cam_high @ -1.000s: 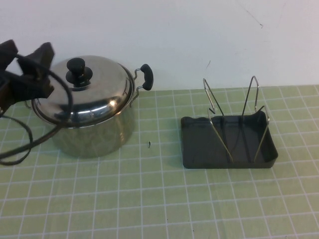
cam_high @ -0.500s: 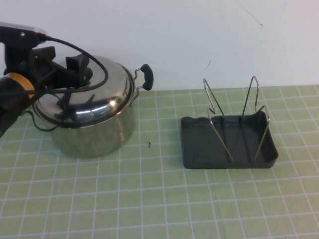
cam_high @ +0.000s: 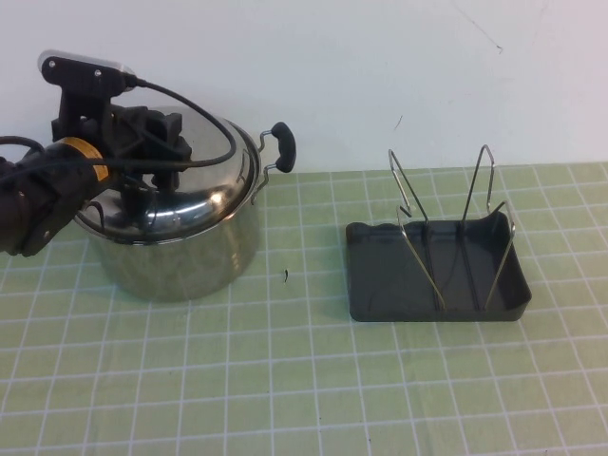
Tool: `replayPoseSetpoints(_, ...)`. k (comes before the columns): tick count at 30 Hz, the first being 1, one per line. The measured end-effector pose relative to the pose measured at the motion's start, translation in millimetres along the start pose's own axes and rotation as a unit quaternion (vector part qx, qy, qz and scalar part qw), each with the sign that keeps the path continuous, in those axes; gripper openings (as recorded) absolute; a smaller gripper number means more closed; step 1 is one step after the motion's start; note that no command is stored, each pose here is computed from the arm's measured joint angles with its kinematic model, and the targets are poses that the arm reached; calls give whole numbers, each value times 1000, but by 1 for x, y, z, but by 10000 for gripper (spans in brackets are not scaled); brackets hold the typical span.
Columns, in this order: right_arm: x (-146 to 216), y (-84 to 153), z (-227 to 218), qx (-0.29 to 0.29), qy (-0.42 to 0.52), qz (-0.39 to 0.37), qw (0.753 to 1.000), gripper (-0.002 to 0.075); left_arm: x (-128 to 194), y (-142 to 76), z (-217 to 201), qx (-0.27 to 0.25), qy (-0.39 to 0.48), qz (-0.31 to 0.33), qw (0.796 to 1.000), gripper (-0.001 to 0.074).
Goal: Put pot lid on rack
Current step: Open the pot, then hand over the pot lid
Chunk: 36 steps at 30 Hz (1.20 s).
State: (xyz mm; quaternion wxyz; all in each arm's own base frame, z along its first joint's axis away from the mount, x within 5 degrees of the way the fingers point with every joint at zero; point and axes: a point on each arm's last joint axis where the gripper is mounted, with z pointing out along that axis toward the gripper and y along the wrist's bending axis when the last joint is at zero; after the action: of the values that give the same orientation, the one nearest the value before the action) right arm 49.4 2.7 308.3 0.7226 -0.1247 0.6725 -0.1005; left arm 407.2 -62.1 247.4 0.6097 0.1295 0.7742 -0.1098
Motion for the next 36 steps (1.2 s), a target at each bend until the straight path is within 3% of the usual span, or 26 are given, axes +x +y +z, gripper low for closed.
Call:
replayPoseSetpoints(9,0,0,0,0,-1,4,1000,-1,-16,-5,-10,15,-30,34,999,310)
replayPoseSetpoints(16,-21,-2,-5,-28,9,59,998,-1,-87,-28,-59,63,-185,42,980,310)
replayPoseSetpoints(19,-35,5,-2,-98,39,119,987,-1,-118,-53,-86,116,-267,23,956,310)
replayPoseSetpoints(24,-65,31,2,-295,-1,166,941,-1,-146,-112,-123,227,-347,9,910,310)
replayPoseSetpoints(30,-87,35,7,-360,-80,259,893,4,-152,-175,-143,324,-374,-71,866,309)
replayPoseSetpoints(33,-91,38,7,-388,-86,282,874,87,-153,-196,-153,356,-382,-103,847,309)
replayPoseSetpoints(36,-95,39,6,-413,-94,311,851,288,-152,-213,-161,378,-387,-112,834,309)
